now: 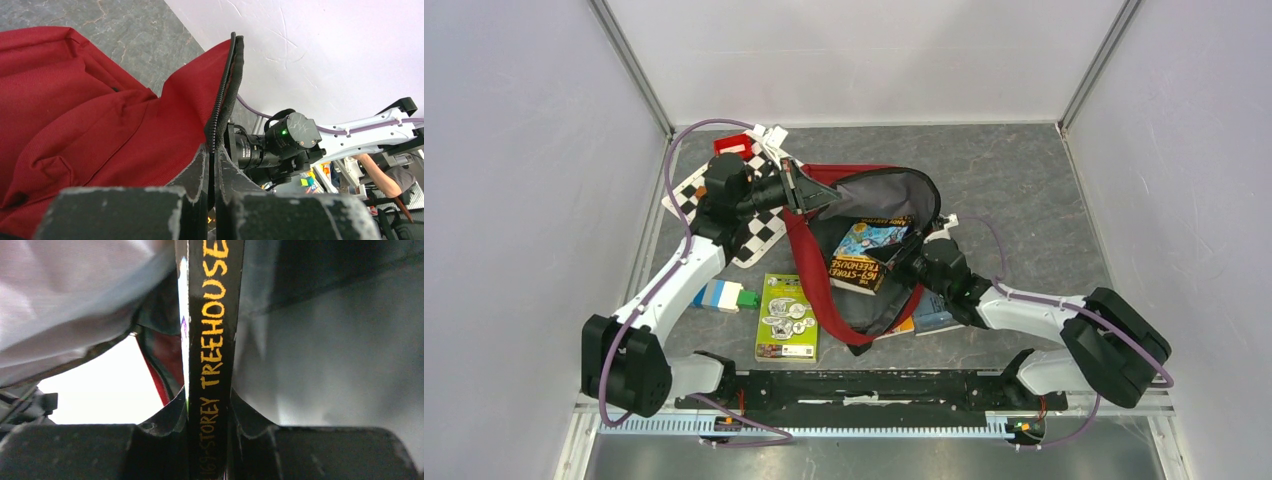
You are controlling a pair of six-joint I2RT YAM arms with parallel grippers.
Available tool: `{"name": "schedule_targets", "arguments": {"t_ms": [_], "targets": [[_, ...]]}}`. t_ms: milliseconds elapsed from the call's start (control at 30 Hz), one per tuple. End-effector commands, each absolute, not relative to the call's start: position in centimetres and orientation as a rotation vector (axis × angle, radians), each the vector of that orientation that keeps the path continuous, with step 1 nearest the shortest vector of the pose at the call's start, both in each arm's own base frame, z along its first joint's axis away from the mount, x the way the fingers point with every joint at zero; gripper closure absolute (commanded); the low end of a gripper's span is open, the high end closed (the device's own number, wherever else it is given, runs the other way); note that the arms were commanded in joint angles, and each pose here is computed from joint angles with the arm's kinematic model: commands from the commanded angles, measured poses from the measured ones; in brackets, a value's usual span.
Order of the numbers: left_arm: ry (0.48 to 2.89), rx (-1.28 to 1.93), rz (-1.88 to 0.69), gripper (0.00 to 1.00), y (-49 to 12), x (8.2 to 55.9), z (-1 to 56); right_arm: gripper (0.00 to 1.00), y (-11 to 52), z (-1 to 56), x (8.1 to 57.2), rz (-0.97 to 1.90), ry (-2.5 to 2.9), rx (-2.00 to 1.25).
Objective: Pack the student bag
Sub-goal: Place the book in the student bag.
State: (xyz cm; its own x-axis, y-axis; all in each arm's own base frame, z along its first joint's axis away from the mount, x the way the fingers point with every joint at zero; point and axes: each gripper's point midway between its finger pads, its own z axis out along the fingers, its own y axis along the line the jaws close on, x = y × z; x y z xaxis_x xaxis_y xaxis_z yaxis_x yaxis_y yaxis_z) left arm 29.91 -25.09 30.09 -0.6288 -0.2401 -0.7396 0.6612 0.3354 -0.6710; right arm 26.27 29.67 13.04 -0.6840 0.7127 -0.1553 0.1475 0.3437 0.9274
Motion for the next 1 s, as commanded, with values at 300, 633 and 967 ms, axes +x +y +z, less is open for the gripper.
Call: {"name": "schedule_targets", "arguments": {"t_ms": [300, 633, 967], "targets": [[1.767, 0.322, -1.403, 0.98, -24.9, 30.3, 31.8, 1.00, 29.6, 16.9, 32.4, 1.332, 1.785, 0.854], [1.742, 0.167, -1.453, 0.98, -24.9, 31.7, 33.0, 1.00, 29.2, 10.8, 32.8, 1.201, 1.890, 0.982], [1.779, 0.115, -1.466, 0.98, -24.7, 31.4, 31.3, 1.00, 29.3, 12.3, 36.0, 1.186, 1.764, 1.072]]}}
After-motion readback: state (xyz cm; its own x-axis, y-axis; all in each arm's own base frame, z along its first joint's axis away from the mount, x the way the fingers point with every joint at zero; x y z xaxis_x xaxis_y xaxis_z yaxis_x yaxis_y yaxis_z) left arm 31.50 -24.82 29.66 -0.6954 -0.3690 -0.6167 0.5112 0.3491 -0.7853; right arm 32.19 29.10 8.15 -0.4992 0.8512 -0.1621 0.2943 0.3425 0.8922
